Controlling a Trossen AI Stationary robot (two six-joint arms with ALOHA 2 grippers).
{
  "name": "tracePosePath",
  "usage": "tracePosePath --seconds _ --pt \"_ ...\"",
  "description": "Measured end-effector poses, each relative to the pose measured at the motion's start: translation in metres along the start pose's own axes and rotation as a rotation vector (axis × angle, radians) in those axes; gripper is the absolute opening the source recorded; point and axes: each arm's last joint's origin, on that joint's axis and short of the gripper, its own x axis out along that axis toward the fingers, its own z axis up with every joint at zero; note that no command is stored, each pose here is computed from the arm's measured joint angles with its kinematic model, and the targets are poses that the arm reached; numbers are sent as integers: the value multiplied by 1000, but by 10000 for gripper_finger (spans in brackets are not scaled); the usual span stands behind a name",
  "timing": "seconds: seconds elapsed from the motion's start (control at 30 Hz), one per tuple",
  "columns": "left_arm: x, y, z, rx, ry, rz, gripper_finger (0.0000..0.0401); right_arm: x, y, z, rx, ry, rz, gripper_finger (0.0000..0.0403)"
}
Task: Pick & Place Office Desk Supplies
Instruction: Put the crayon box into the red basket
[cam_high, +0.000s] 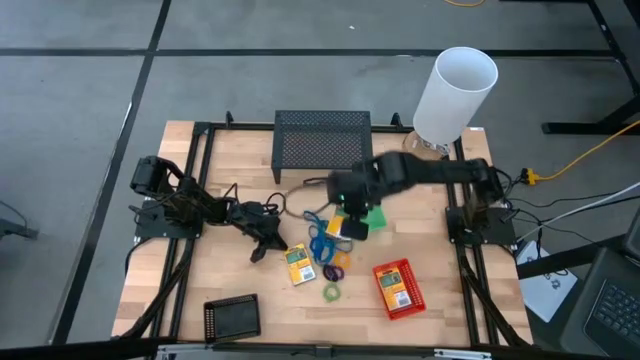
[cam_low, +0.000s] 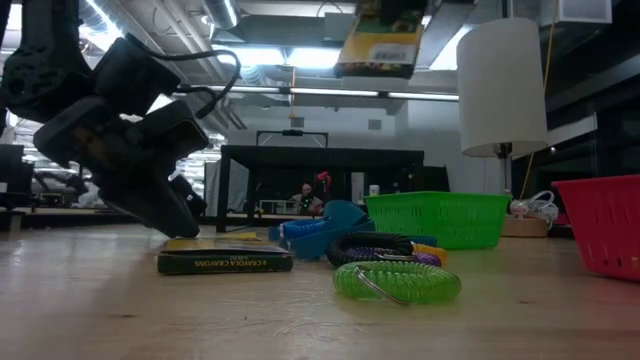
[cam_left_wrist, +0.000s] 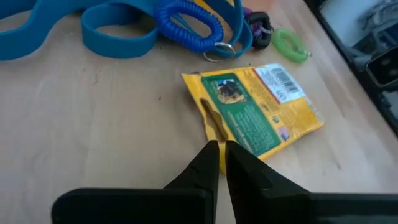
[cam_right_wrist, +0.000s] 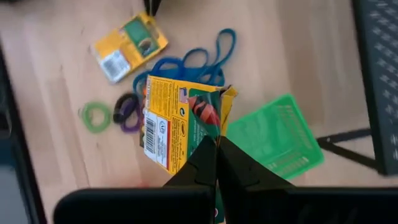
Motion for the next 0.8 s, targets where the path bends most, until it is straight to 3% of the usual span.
tracePosePath --seconds 0.33,0.53,0.8 --pt "1 -4 3 -66 -32 -29 24 19 -56 -2 -213 156 234 0" --pt "1 -16 13 -81 -149 -96 24 39 -63 -12 -277 239 377 0" --pt "6 -30 19 -153 -268 -19 24 57 -63 -31 -365 303 498 0"
